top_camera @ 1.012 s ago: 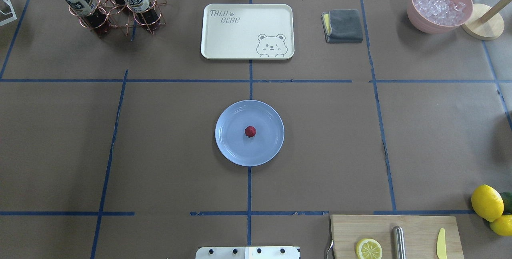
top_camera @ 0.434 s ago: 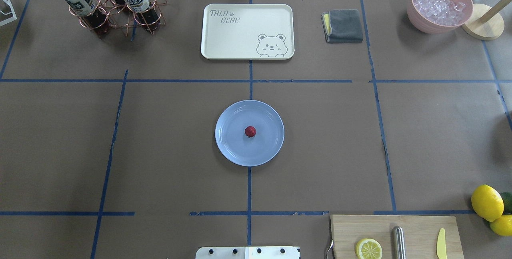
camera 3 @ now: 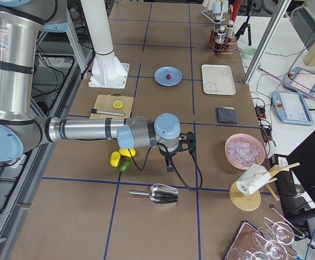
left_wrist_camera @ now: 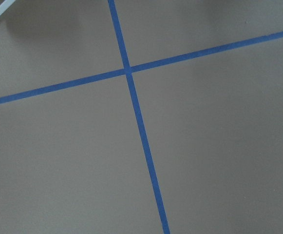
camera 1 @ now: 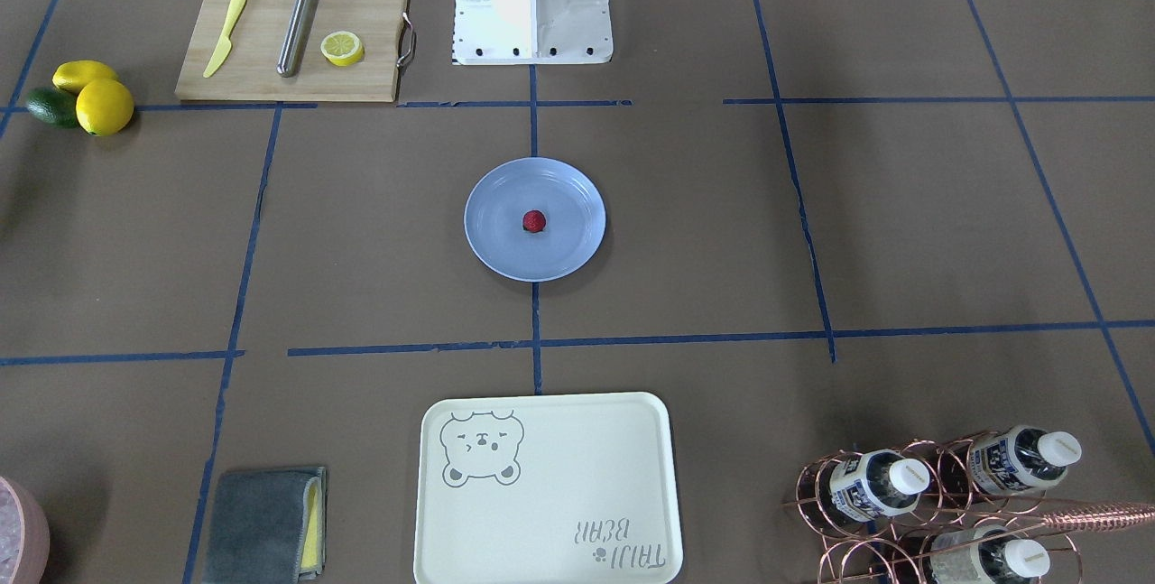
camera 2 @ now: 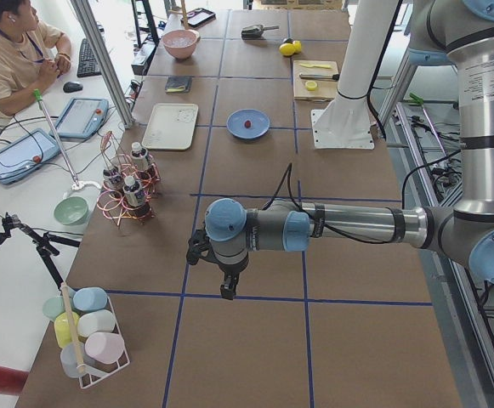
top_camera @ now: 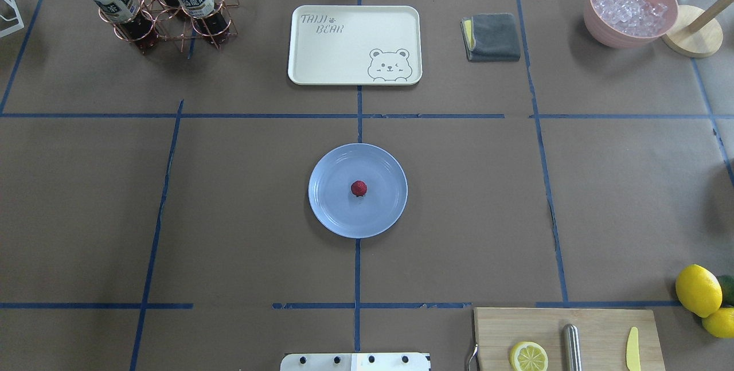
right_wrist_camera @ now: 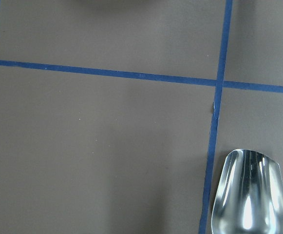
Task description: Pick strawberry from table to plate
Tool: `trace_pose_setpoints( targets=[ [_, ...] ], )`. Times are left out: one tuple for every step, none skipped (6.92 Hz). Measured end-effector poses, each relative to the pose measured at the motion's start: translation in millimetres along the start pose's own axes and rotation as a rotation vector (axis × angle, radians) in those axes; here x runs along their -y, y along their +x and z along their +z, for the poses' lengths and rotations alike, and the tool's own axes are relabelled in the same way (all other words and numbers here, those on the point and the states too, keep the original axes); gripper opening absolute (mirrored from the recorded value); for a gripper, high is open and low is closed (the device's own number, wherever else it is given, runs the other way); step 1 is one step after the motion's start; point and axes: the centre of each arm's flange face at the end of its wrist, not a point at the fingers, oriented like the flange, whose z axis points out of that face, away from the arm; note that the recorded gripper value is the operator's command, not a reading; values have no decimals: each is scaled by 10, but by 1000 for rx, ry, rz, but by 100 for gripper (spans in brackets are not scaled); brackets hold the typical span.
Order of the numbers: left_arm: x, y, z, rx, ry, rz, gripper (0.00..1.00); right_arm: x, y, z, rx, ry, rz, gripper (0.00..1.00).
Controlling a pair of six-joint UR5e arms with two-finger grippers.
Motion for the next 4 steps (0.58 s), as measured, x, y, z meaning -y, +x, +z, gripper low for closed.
trace_pose_setpoints(
  targets=[
    [-8,7,-2,-2,-4,-38,100,1,-3,-3,1,1,0,100],
    [2,46,-40,0,4,-84,100,1,-5,-5,1,1,0,100],
    [15,89,-83,4,14,-103,100,1,-5,-5,1,1,0,100],
    [21,107,-102,6,20,-107,100,1,-4,-5,1,1,1,100]
  ],
)
